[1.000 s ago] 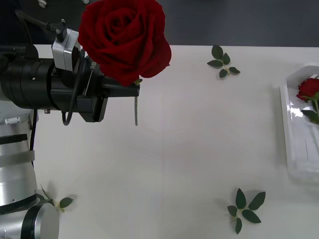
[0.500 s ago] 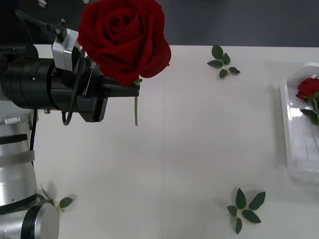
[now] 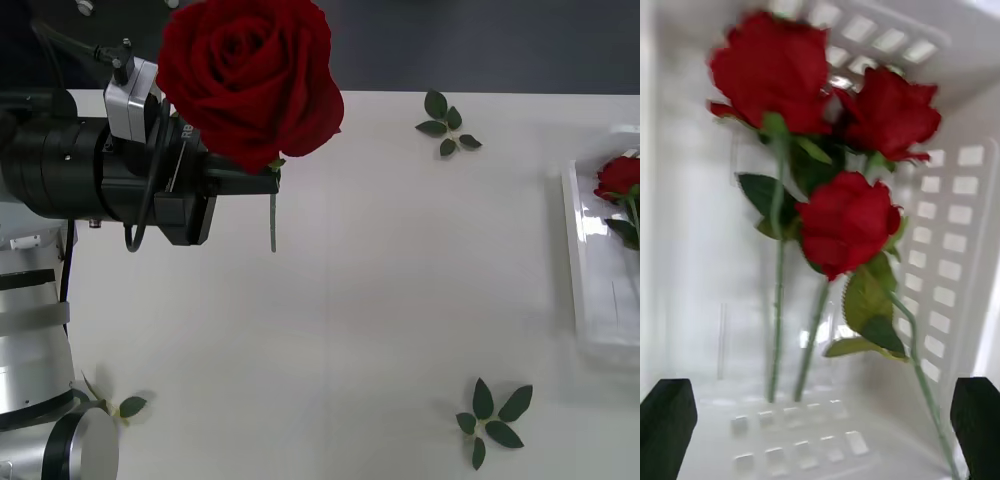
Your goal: Put the red flowers into the right box and the blue flowers into the left box
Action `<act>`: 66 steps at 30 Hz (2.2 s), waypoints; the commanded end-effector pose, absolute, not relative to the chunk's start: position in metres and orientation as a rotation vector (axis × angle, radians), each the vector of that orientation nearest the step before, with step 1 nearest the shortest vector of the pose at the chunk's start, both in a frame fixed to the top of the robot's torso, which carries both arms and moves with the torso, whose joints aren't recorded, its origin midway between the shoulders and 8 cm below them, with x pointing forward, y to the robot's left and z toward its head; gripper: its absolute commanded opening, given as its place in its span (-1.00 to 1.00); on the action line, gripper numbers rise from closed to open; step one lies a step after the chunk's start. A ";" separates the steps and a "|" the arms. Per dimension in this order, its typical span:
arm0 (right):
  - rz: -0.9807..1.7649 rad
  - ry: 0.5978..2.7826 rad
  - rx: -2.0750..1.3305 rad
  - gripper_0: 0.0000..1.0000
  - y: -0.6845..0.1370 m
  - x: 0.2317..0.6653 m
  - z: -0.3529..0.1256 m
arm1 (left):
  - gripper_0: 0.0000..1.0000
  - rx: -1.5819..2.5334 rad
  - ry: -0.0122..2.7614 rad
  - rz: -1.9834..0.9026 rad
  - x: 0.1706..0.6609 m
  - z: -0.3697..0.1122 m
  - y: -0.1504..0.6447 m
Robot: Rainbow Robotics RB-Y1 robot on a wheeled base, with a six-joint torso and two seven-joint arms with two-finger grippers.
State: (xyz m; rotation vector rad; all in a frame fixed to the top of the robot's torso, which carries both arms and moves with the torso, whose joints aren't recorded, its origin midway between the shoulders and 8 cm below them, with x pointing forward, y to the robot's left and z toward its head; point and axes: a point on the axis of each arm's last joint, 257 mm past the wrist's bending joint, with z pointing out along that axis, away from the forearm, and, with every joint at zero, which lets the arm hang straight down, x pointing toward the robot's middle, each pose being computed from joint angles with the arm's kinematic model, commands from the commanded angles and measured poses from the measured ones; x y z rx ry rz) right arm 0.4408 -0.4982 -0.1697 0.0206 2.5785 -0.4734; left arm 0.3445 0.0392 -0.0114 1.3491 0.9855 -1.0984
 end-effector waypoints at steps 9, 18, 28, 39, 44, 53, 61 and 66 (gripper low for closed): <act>0.056 2.246 -0.008 1.00 -0.332 0.511 -0.095 | -1.00 1.386 0.924 -1.056 0.339 -0.002 0.032; 0.404 2.014 0.076 1.00 -0.224 0.542 -0.059 | -1.00 1.386 0.924 -1.056 0.339 -0.002 0.032; 0.560 1.789 0.085 1.00 -0.161 0.552 -0.050 | -1.00 1.386 0.924 -1.056 0.339 -0.002 0.032; 0.608 1.649 -0.109 1.00 -0.108 0.521 -0.076 | -1.00 1.386 0.924 -1.056 0.339 -0.002 0.032; 0.676 1.619 -0.214 1.00 -0.076 0.495 -0.092 | -1.00 1.386 0.924 -1.056 0.339 -0.002 0.032; 0.806 1.552 -0.347 1.00 -0.029 0.442 -0.109 | -1.00 1.386 0.924 -1.056 0.339 -0.002 0.032; 0.878 1.511 -0.435 1.00 0.000 0.393 -0.109 | -1.00 1.386 0.924 -1.056 0.339 -0.002 0.032; 0.928 1.464 -0.468 1.00 0.020 0.373 -0.097 | -1.00 1.386 0.924 -1.056 0.339 -0.002 0.032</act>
